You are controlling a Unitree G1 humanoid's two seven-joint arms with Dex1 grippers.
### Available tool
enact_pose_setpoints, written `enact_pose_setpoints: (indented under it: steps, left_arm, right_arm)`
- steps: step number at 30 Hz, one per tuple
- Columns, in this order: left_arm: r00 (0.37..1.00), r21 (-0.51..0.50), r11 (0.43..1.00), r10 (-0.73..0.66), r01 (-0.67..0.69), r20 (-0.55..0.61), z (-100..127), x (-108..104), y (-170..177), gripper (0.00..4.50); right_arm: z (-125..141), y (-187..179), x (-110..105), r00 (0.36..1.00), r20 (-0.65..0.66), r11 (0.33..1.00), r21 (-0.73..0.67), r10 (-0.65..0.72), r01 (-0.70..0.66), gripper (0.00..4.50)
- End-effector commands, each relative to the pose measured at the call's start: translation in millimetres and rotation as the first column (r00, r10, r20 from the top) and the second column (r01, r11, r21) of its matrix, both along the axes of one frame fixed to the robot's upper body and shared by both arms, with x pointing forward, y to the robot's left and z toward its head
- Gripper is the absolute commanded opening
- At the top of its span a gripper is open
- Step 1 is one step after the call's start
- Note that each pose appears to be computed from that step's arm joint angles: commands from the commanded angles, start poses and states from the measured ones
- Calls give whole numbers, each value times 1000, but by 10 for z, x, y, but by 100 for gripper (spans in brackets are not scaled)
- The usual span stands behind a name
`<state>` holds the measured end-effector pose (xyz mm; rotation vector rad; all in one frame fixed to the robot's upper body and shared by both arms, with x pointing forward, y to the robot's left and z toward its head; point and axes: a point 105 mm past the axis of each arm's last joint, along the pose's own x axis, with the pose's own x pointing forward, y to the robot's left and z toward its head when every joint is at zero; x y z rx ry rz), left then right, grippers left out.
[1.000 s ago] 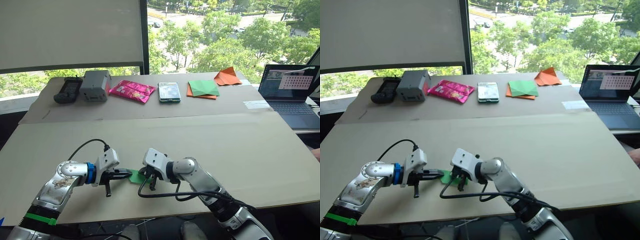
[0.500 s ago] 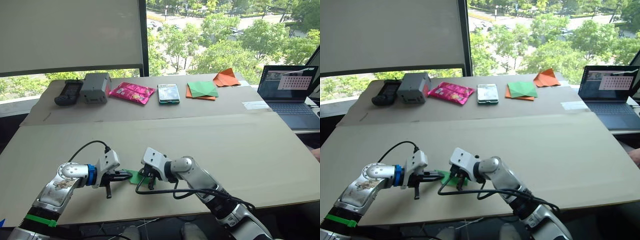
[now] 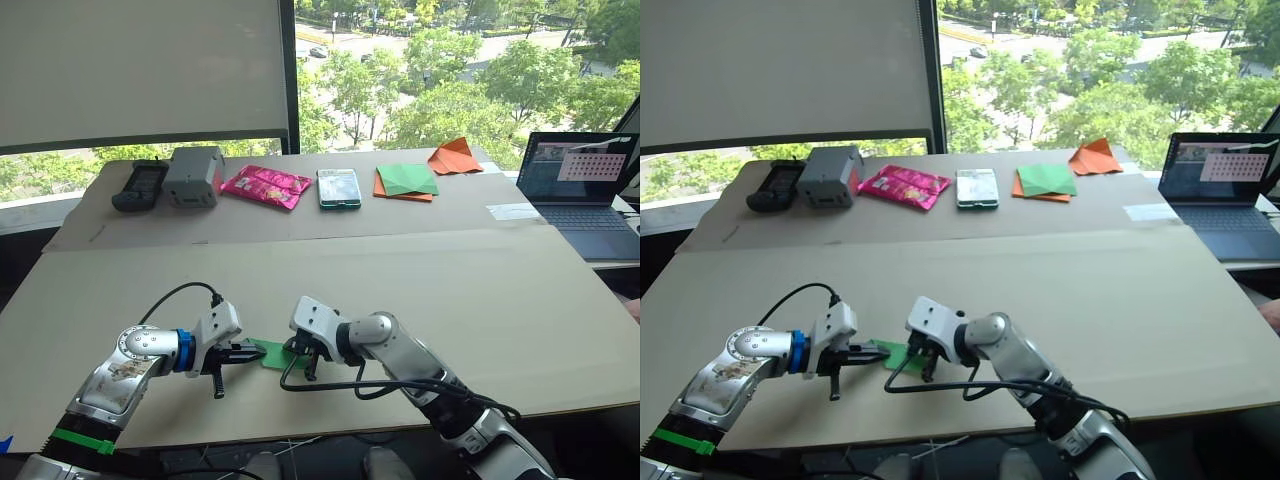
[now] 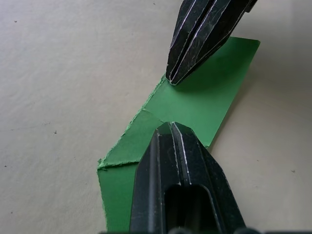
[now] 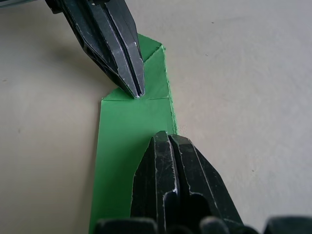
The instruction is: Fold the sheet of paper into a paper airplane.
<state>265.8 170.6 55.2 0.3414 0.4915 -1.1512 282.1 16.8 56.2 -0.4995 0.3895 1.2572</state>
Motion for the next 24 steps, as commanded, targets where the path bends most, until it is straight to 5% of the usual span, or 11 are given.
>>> enact_pose_setpoints:
  steps: [1,24]
  left_arm:
    - [998,58,998,7,-4,-58,-160,-73,66,0]
    - [998,64,998,-1,4,-56,-164,-92,86,0]
  right_arm:
    - [-392,-298,-52,988,-127,989,-131,-92,75,1]
    - [-463,-743,-182,965,-176,968,-190,-196,162,1]
